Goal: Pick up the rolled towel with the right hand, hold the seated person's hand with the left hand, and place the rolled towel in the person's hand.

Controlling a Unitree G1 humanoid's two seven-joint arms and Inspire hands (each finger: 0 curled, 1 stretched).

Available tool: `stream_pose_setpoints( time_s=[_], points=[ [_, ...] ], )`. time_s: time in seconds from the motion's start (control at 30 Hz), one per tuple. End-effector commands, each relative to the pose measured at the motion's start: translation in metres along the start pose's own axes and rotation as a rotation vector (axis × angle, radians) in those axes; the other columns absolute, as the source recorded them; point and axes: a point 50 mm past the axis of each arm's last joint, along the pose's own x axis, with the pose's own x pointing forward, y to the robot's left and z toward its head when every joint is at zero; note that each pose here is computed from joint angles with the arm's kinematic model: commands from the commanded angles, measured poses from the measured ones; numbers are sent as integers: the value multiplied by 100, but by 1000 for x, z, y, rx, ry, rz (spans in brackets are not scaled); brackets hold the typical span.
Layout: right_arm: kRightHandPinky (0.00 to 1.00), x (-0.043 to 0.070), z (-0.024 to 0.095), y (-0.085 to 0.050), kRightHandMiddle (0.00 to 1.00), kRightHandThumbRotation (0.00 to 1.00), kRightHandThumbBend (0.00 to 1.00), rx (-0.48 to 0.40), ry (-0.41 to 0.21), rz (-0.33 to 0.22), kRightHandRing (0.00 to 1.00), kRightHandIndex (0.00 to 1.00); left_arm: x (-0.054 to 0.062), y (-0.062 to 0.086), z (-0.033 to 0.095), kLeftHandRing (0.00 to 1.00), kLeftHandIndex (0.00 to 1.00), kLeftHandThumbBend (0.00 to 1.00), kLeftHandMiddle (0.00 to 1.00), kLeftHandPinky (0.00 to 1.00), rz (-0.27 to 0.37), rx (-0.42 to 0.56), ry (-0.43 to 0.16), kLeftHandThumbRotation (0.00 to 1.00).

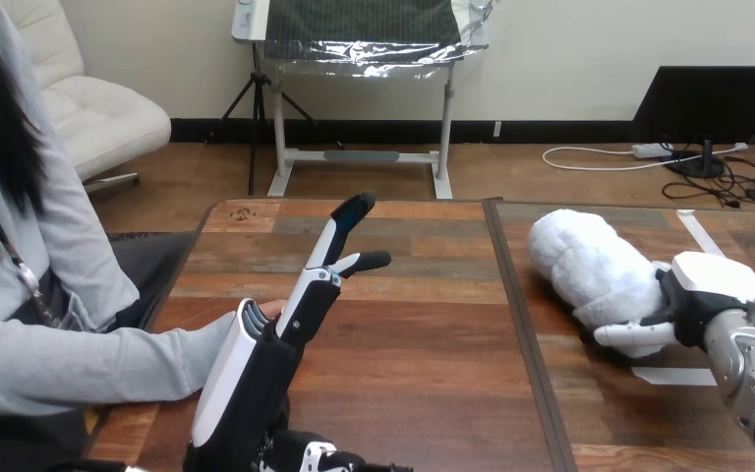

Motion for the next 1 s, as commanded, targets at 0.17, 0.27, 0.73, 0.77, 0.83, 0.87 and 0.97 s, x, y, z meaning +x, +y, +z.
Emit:
stream_pose_setpoints(
  time_s=[0.17, 0.27, 0.73, 0.77, 0.83, 0.87, 0.97],
  points=[
    [82, 1, 12, -1, 85, 71, 97, -111, -40, 21, 85, 88, 11, 2, 6, 99, 100, 100, 100, 78, 13, 0, -72, 74],
    [73, 1, 13, 1, 80, 67, 98, -101, -39, 15, 78, 85, 11, 2, 7, 99, 100, 100, 100, 77, 19, -1, -85, 74],
    [39, -1, 11, 8, 59, 44, 94, -54, -40, -43, 51, 68, 8, 4, 8, 100, 100, 100, 100, 80, 0, 18, -69, 80],
    [38, -1, 11, 8, 58, 42, 94, -50, -39, -44, 50, 67, 8, 4, 8, 100, 100, 100, 100, 80, 0, 18, -68, 80],
    [36, -1, 11, 8, 56, 39, 93, -28, -37, -55, 47, 65, 8, 4, 8, 100, 100, 100, 100, 80, -4, 19, -64, 80],
    [35, -1, 10, 8, 55, 37, 93, -22, -37, -58, 46, 64, 8, 4, 8, 100, 100, 100, 100, 80, -5, 19, -63, 79],
    [33, -2, 10, 9, 53, 33, 93, -3, -39, -72, 44, 61, 7, 4, 8, 100, 100, 100, 100, 80, 2, 17, -62, 79]
  ],
)
